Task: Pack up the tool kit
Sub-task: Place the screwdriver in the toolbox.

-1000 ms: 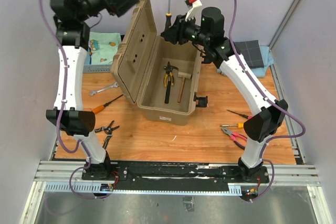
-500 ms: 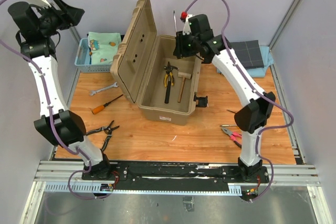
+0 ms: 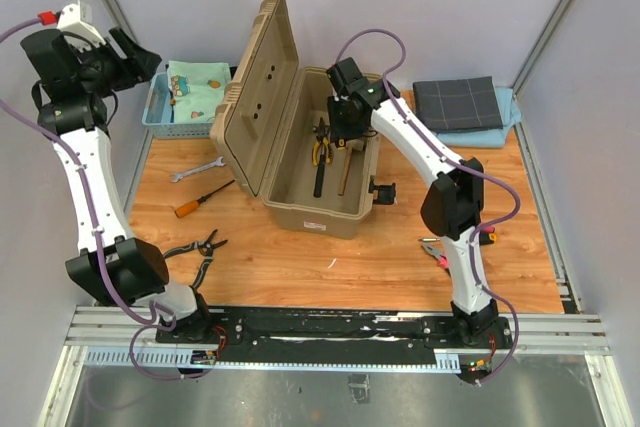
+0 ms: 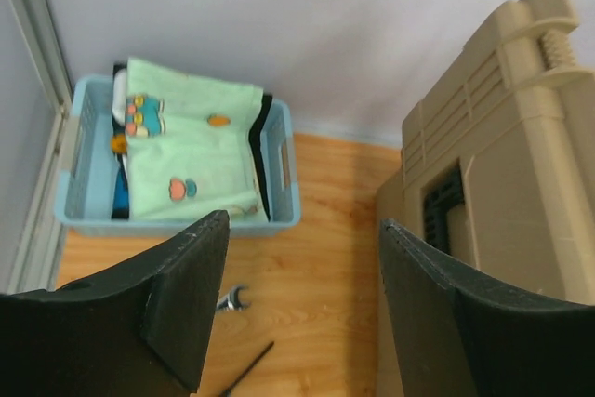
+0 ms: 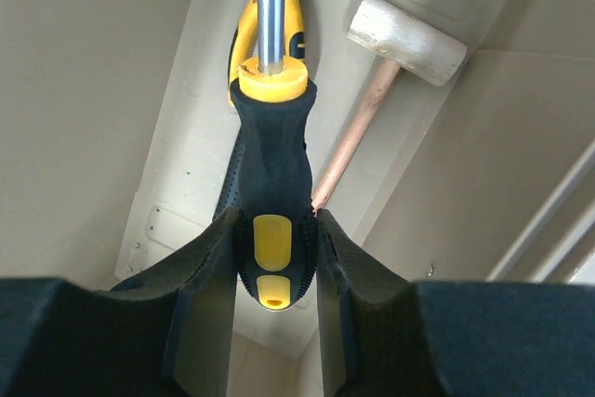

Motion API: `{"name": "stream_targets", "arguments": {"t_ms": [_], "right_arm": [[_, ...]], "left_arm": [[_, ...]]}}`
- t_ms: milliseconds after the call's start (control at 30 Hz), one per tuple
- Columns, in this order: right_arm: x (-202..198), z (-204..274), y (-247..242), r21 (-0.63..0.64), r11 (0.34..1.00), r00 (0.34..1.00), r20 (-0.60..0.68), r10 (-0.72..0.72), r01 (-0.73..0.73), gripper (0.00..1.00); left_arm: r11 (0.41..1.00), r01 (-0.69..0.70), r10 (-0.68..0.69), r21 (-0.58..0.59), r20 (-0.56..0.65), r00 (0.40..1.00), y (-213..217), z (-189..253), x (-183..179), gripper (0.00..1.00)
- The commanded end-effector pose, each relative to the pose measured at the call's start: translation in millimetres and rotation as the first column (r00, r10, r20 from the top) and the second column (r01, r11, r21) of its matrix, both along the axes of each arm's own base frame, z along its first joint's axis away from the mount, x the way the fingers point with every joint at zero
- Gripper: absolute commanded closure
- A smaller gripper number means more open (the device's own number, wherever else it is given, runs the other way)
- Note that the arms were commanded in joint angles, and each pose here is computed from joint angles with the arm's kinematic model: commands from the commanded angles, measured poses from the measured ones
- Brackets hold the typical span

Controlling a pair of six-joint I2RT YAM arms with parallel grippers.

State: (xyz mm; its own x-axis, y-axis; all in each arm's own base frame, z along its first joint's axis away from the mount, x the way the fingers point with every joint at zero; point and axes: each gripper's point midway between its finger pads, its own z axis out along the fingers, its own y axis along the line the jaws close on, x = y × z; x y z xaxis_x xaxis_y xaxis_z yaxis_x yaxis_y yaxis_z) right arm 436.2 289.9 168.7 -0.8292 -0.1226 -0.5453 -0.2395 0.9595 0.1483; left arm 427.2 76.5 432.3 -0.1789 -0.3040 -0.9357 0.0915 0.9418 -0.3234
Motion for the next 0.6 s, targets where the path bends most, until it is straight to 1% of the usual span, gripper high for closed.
{"name": "stream_targets", "arguments": {"t_ms": [0, 233, 367, 467, 567], "right_arm": [[2.1, -7.9, 1.9, -0.008, 0.996, 0.996, -0.010, -0.092, 0.091, 0.99], [-13.4, -49.8, 14.3, -0.013, 0.994, 0.987, -0.117, -0.108, 0.108, 0.99], [-19.6, -64.2, 17.8, -0.020, 0.994, 0.982, -0.156, -0.107, 0.105, 0.99], [-21.3, -69.0, 16.9, -0.028, 0.994, 0.980, -0.165, -0.108, 0.105, 0.96], [-23.3, -74.0, 16.7, -0.032, 0.994, 0.978, -0.178, -0.107, 0.103, 0.92]], "left_arm": [[0.999, -0.030, 0.025, -0.036, -0.114, 0.993, 6.4, -34.3, -6.5, 0.31], [0.994, -0.100, 0.090, -0.044, -0.192, 0.977, 11.0, -67.7, -22.3, 0.31], [0.990, -0.130, 0.113, -0.051, -0.245, 0.963, 10.2, -87.2, -34.7, 0.31], [0.983, -0.165, 0.134, -0.077, -0.305, 0.943, 8.4, -108.5, -47.3, 0.31], [0.972, -0.199, 0.138, -0.125, -0.381, 0.914, 2.5, -139.0, -61.4, 0.31]]}}
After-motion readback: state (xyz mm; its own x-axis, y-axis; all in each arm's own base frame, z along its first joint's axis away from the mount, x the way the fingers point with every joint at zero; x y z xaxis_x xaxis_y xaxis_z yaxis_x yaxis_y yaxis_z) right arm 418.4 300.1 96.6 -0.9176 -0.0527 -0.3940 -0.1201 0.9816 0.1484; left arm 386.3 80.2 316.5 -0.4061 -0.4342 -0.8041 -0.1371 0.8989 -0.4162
